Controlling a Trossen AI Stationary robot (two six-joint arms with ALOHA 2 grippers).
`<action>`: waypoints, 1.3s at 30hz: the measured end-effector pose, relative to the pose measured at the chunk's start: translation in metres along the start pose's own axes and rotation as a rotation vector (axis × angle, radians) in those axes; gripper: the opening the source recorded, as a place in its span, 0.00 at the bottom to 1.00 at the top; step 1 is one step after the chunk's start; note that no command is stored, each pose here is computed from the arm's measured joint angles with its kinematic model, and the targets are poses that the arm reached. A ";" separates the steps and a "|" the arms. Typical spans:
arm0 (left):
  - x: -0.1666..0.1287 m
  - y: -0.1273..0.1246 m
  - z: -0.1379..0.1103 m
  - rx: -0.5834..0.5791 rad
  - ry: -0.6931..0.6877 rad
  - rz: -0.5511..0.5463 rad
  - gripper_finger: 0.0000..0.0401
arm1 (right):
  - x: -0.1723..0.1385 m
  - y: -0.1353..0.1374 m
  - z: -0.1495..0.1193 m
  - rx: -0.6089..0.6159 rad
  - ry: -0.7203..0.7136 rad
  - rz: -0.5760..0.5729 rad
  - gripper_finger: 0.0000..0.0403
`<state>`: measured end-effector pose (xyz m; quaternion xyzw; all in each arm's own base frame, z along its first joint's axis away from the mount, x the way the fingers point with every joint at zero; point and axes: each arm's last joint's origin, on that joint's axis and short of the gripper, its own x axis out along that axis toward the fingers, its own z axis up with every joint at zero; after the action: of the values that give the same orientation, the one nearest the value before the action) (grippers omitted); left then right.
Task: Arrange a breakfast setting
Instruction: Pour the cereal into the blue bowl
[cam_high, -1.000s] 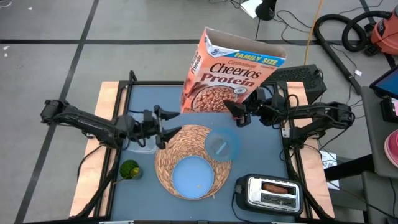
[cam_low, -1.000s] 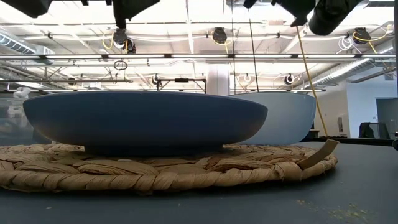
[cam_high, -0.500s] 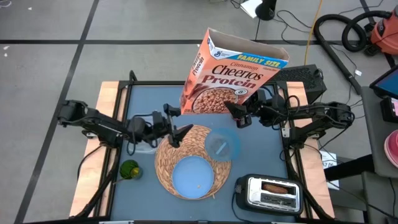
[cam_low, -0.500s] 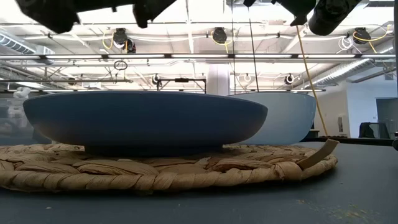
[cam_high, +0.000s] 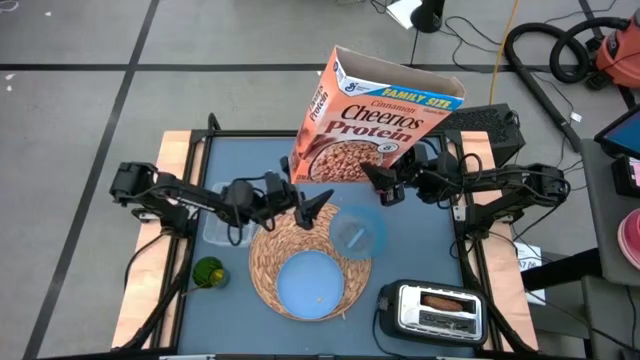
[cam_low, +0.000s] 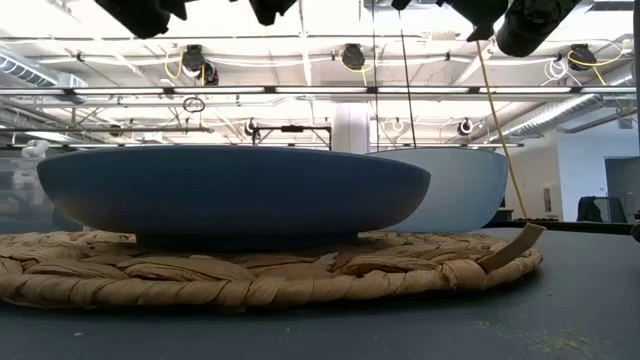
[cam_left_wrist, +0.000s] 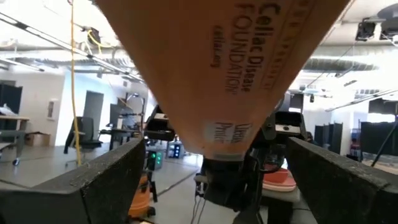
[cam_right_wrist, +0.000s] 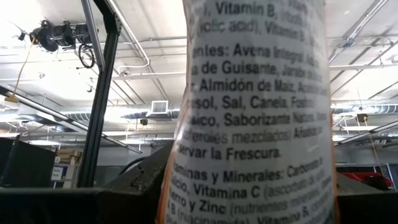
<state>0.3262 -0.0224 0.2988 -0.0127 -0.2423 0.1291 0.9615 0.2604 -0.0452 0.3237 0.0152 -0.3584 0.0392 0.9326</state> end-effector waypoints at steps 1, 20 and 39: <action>0.001 0.000 0.001 0.005 -0.005 -0.002 0.97 | 0.000 0.000 0.000 0.000 0.000 0.000 0.51; 0.016 -0.004 0.022 0.080 -0.084 0.009 0.97 | 0.000 0.000 -0.003 -0.013 0.030 -0.003 0.51; 0.017 0.002 0.027 0.026 -0.136 0.030 0.97 | 0.000 -0.001 -0.005 -0.009 0.049 -0.012 0.51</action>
<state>0.3276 -0.0176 0.3305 0.0048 -0.3053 0.1470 0.9408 0.2636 -0.0460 0.3204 0.0123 -0.3355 0.0323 0.9414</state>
